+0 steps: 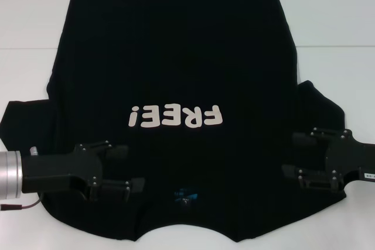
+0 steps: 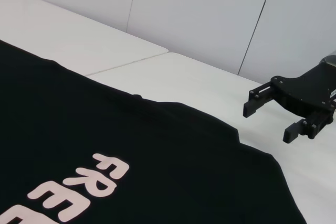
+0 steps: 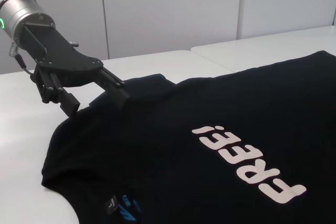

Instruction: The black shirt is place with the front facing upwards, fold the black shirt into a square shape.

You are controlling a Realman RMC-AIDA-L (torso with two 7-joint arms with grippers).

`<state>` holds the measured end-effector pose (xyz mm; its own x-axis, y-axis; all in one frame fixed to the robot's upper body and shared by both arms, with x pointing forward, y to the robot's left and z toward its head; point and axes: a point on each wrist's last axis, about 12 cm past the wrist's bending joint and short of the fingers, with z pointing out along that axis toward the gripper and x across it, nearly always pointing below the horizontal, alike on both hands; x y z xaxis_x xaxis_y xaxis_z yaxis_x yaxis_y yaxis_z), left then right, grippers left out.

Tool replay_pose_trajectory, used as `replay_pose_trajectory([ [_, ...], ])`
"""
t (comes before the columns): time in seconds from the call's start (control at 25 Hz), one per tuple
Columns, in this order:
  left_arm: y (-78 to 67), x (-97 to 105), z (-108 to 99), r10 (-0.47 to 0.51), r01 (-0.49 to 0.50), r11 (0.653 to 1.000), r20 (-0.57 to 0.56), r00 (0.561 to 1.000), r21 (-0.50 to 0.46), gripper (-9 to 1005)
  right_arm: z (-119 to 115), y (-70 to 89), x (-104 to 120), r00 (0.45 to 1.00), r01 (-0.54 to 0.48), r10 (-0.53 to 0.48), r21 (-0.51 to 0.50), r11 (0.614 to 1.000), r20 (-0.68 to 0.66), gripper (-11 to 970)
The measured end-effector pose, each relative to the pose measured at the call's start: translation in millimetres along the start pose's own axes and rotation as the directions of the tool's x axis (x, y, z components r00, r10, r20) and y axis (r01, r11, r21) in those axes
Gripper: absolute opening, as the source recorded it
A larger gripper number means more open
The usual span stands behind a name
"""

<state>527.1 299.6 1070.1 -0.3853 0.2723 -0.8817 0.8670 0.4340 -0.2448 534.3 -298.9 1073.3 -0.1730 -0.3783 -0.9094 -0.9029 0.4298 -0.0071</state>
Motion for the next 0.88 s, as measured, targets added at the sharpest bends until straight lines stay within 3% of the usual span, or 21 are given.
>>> replay_pose_trajectory([
  [0.68, -0.9, 1.9, 0.0, -0.017, 0.017, 1.000, 0.000, 1.000, 0.001, 947, 0.5, 0.2, 0.1, 1.000, -0.003, 0.003, 0.001, 1.000, 0.000, 776],
  [0.88, 3.0, -3.3, -2.8, -0.186, 0.186, 0.982, 0.014, 0.982, -0.008, 947, 0.2, 0.1, 0.8, 1.000, -0.006, 0.006, 0.005, 1.000, -0.002, 777],
])
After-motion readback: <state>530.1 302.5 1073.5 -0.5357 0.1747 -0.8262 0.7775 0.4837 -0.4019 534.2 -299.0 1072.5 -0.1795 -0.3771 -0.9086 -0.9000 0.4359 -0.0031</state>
